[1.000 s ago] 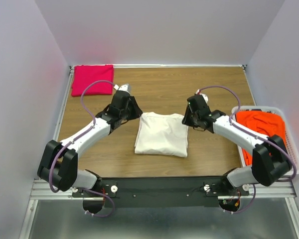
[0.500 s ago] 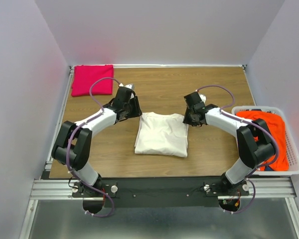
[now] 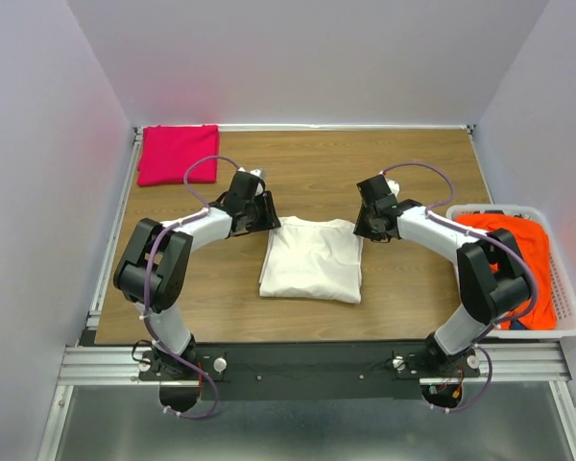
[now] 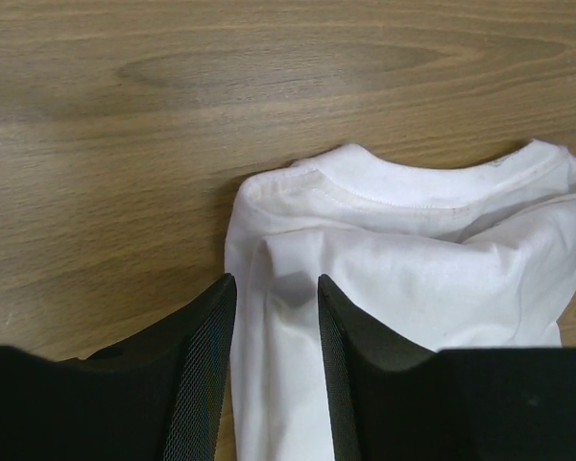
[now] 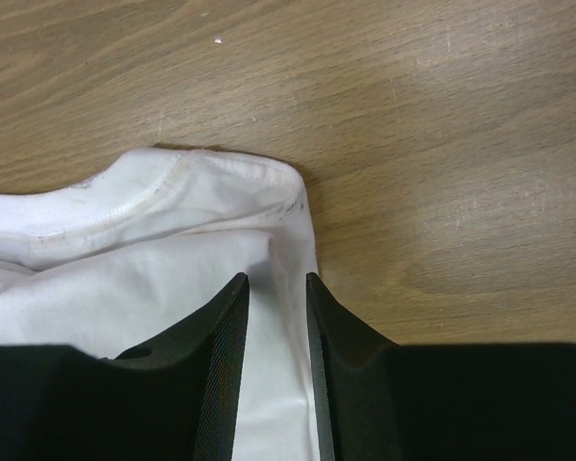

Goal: Fold and stack the t-shirts
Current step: Fold the tshirt

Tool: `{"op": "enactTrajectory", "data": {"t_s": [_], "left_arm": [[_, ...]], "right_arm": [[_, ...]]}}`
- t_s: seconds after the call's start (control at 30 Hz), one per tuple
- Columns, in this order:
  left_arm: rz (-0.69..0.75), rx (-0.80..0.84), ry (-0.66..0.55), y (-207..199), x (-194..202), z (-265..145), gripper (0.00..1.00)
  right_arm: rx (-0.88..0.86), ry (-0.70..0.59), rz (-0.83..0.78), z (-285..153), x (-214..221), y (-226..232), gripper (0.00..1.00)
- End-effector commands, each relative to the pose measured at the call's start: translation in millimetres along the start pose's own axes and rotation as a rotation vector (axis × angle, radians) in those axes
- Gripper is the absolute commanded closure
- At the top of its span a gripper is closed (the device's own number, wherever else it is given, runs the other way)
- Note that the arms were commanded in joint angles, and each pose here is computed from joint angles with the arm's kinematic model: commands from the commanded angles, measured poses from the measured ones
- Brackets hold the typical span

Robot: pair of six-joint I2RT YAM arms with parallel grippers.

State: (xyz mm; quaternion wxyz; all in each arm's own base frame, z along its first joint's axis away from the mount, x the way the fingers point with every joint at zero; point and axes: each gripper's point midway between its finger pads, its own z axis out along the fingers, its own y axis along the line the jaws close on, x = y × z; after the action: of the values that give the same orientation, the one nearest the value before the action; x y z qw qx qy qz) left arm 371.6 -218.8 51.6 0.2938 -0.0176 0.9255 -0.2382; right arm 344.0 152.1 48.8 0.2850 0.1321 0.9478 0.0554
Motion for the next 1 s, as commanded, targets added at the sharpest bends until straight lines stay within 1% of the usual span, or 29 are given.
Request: {"op": "enactTrajectory", "data": {"t_s": [0.0, 0.1, 0.17, 0.2, 0.23, 0.3, 0.33, 0.37, 0.57, 0.73, 0.77, 0.83, 0.87, 0.93, 0.97], "left_arm": [[-0.005, 0.065, -0.014, -14.3, -7.4, 6.2, 0.53], [-0.007, 0.068, -0.016, -14.7, -7.9, 7.9, 0.53], [-0.01, 0.062, -0.013, -12.7, -6.7, 11.6, 0.56], [-0.011, 0.063, -0.014, -13.2, -7.4, 11.5, 0.58], [-0.013, 0.06, -0.012, -12.5, -6.8, 11.9, 0.63], [-0.015, 0.065, -0.011, -13.4, -6.5, 11.5, 0.66], [-0.015, 0.064, -0.01, -13.2, -6.4, 11.8, 0.69], [-0.015, 0.064, -0.009, -13.2, -6.4, 11.8, 0.76], [-0.007, 0.072, -0.017, -15.7, -9.2, 9.2, 0.87], [0.001, 0.083, -0.025, -19.2, -12.8, 7.1, 0.93], [0.003, 0.085, -0.029, -20.1, -14.4, 6.9, 0.98], [0.007, 0.091, -0.032, -22.0, -16.2, 5.4, 1.0], [0.011, 0.092, -0.037, -22.7, -18.0, 4.8, 1.0], [0.019, 0.096, -0.044, -24.6, -20.9, 2.4, 1.0], [0.021, 0.096, -0.045, -25.0, -21.2, 1.2, 1.0]], "right_arm": [[-0.003, -0.026, 0.009, 2.2, -9.3, 1.8, 0.62], [-0.005, -0.022, 0.01, 3.5, -8.2, 1.6, 0.62], [-0.013, -0.019, 0.012, 4.4, -8.0, 3.0, 0.61], [-0.016, -0.017, 0.014, 5.3, -7.6, 3.7, 0.61], [-0.018, -0.013, 0.016, 5.3, -7.3, 3.4, 0.61], [-0.019, -0.015, 0.016, 5.9, -7.1, 3.8, 0.61], [-0.018, -0.017, 0.019, 6.2, -8.1, 3.1, 0.61], [-0.019, -0.016, 0.019, 6.6, -7.9, 3.4, 0.61], [-0.043, -0.005, 0.029, 7.7, -6.8, 8.3, 0.61], [-0.05, 0.013, 0.036, 14.4, -2.4, 11.0, 0.61], [-0.048, 0.013, 0.037, 15.4, -2.1, 10.8, 0.62], [-0.039, 0.001, 0.044, 16.8, -5.0, 9.6, 0.62], [-0.035, -0.01, 0.049, 17.5, -7.6, 9.4, 0.64], [-0.035, -0.025, 0.054, 16.4, -11.0, 9.8, 0.71], [-0.037, -0.037, 0.058, 13.6, -13.7, 9.8, 0.79]]}}
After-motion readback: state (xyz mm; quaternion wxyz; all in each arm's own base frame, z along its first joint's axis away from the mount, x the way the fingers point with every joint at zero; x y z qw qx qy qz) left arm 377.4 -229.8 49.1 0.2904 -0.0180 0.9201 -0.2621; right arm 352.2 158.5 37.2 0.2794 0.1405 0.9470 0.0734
